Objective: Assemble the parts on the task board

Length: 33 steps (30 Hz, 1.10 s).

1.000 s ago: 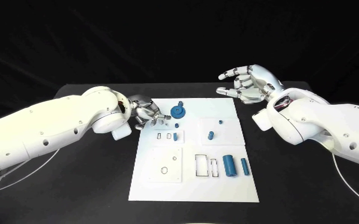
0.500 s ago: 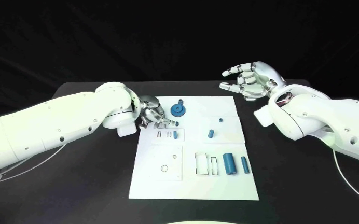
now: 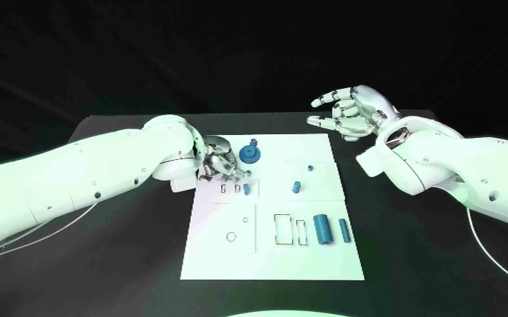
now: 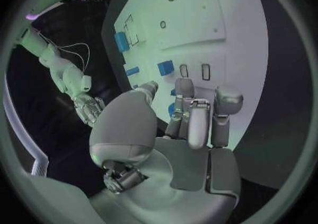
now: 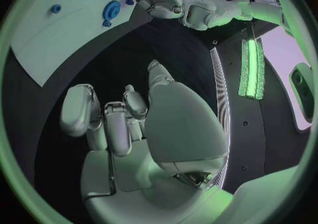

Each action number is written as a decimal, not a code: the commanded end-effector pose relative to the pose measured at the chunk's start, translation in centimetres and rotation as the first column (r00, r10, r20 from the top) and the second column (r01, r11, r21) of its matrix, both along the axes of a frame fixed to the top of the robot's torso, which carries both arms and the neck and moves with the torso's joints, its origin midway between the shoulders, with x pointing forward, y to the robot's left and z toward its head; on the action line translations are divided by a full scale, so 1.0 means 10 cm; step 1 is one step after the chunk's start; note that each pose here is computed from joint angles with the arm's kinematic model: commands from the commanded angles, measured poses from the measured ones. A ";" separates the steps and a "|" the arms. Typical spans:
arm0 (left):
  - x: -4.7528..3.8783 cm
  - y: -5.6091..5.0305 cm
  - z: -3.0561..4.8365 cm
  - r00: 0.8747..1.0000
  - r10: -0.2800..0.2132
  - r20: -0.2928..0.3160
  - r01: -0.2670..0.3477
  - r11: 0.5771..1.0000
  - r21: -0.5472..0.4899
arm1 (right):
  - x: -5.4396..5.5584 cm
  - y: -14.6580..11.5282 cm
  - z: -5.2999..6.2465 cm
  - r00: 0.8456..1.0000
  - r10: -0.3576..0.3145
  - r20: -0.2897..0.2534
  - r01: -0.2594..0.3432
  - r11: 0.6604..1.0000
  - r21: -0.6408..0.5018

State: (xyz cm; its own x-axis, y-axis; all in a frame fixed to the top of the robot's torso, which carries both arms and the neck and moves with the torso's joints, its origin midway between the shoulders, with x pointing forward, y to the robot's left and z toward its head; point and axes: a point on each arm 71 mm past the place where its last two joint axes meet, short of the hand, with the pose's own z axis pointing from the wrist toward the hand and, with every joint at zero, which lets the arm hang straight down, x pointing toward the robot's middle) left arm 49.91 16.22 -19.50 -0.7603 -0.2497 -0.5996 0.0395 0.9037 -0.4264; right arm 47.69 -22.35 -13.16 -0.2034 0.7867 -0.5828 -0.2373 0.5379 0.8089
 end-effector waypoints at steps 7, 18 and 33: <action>-0.014 -0.08 -0.018 0.998 -0.047 -0.030 0.048 0.999 0.025 | 0.01 0.04 0.00 1.000 0.008 0.009 -0.008 1.000 -0.015; -0.034 -0.13 -0.033 0.996 -0.072 -0.048 0.073 0.997 0.031 | 0.01 0.05 0.00 1.000 0.011 0.010 -0.010 1.000 -0.018; -0.026 -0.15 -0.100 0.994 -0.083 -0.072 0.086 0.995 0.046 | 0.02 0.06 0.00 1.000 0.015 0.012 -0.015 1.000 -0.023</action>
State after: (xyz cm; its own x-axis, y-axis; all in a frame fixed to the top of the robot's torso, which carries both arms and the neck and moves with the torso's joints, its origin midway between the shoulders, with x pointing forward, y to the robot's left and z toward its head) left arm 49.74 14.88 -20.44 -0.8060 -0.1752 -0.5653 0.0758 0.9168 -0.3922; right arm 47.85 -21.77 -13.22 -0.2075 0.7769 -0.5945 -0.2444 0.5473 0.8005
